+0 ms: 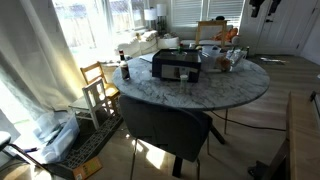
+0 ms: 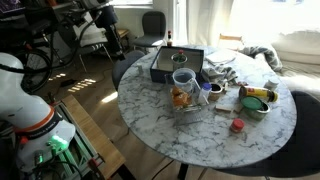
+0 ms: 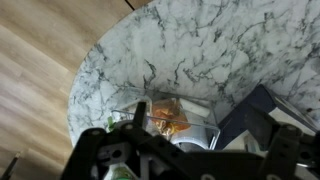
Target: Take the gloves out of the jar
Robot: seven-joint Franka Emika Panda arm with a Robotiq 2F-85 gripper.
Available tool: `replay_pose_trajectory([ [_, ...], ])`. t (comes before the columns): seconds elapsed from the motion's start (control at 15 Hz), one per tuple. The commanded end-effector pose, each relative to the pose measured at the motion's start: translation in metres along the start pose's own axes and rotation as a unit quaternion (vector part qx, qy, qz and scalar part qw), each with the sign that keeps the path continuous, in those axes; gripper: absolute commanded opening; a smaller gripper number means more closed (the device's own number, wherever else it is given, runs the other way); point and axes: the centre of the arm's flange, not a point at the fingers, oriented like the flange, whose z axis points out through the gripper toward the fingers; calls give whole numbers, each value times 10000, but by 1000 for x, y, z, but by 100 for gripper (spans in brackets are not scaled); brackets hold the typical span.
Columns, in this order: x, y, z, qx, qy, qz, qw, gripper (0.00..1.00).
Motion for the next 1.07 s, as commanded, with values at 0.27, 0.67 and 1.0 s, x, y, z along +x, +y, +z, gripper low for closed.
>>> replay_pose_trajectory([
  [0.27, 132, 40, 73, 155, -1111, 1478, 9826, 100],
  [0.67, 205, 102, 129, 125, -1487, 2791, 9486, 100],
  [1.0, 200, 107, 134, 157, -1444, 2999, 9429, 100],
])
